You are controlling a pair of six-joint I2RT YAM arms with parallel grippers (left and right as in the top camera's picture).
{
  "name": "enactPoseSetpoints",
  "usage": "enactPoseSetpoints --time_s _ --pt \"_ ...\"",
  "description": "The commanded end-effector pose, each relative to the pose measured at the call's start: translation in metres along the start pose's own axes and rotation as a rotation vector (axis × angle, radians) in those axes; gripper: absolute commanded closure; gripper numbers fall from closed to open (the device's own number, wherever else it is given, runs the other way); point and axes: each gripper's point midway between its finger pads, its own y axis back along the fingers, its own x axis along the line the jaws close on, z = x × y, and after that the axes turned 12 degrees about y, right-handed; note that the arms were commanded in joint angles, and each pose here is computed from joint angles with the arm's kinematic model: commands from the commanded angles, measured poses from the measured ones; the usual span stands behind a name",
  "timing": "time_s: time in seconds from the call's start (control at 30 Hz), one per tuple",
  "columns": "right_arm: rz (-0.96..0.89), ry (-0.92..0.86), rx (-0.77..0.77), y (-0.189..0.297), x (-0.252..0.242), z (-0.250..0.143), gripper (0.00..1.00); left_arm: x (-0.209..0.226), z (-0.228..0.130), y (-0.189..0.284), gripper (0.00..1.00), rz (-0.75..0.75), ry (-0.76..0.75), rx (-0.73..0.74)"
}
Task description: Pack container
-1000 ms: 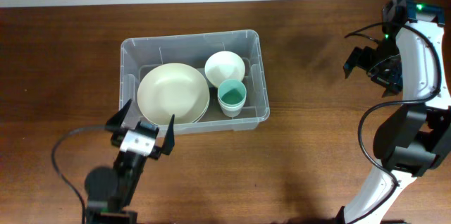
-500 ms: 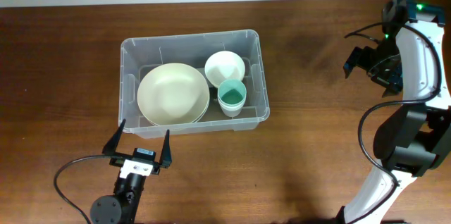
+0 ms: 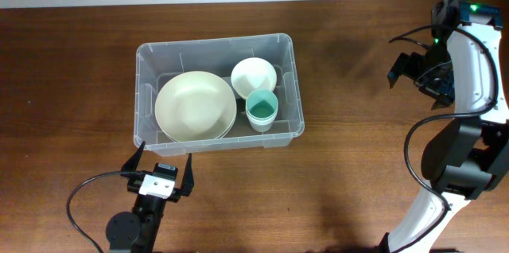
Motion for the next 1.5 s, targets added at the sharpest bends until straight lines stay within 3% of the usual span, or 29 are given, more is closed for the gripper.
enactPoseSetpoints --time_s 0.0,1.13,1.27,1.47 --pt "0.003 -0.003 -0.005 0.002 -0.001 -0.001 0.01 0.002 -0.001 0.001 0.0 0.009 -0.014 0.0" --pt "-0.006 -0.001 -0.029 0.003 -0.001 0.004 0.01 0.002 -0.001 0.001 0.0 0.01 -0.014 0.0" --pt "0.001 0.031 -0.186 0.029 0.013 0.021 0.01 0.002 0.0 0.001 0.0 0.009 -0.014 -0.001" --pt "0.0 0.125 -0.622 0.136 0.057 0.027 0.01 0.002 -0.001 0.0 0.0 0.009 -0.013 0.0"
